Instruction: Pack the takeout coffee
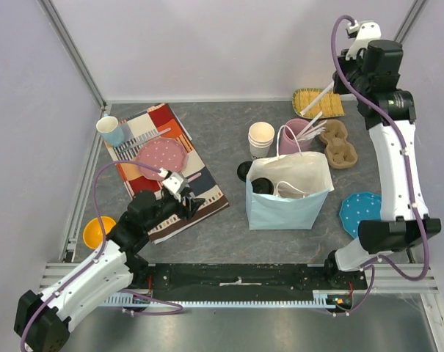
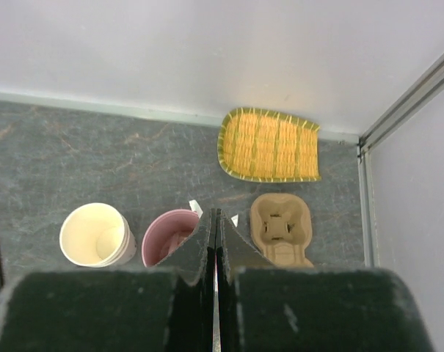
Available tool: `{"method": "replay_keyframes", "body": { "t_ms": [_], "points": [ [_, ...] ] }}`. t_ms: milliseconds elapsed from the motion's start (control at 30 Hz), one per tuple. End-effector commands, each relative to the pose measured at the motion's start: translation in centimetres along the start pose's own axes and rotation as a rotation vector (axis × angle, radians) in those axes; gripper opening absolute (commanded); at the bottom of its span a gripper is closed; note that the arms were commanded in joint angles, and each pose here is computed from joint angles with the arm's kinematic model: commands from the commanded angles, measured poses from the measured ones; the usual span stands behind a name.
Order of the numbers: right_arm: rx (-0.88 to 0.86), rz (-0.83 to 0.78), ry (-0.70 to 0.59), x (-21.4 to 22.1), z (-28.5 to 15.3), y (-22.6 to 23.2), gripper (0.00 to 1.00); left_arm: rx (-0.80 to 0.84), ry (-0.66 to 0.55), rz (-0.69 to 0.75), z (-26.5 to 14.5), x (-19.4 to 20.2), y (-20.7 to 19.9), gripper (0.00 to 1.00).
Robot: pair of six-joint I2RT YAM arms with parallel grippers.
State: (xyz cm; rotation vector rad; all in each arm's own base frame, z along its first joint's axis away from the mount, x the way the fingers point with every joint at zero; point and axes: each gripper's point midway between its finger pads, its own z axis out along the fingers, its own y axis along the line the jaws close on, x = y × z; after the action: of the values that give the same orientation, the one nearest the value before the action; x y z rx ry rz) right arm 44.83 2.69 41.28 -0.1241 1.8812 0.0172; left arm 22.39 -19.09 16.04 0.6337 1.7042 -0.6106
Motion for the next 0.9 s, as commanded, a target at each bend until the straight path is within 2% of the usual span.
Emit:
{"method": "replay_keyframes", "body": {
  "t_ms": [0, 300, 500, 633, 867],
  "points": [
    [-0.022, 0.023, -0.240, -6.8, -7.2, 0.5, 0.00, 0.018, -0.064, 0.004, -0.2, -1.5, -0.3, 0.64],
    [-0.111, 0.048, -0.471, -11.2, -18.1, 2.1, 0.00, 0.040, -0.102, 0.014, -0.7, -2.4, -0.8, 0.64],
    [-0.162, 0.055, -0.536, -11.2, -24.4, 3.2, 0.00, 0.051, -0.133, 0.029, -1.1, -3.0, -1.0, 0.63],
    [-0.192, 0.051, -0.552, -10.3, -27.7, 3.9, 0.00, 0.064, -0.151, 0.040, -1.3, -3.3, -1.3, 0.63],
    [-0.207, 0.072, -0.446, -6.3, -29.2, 4.4, 0.00, 0.076, -0.168, 0.046, -1.6, -3.7, -1.5, 0.63]
  ]
}}
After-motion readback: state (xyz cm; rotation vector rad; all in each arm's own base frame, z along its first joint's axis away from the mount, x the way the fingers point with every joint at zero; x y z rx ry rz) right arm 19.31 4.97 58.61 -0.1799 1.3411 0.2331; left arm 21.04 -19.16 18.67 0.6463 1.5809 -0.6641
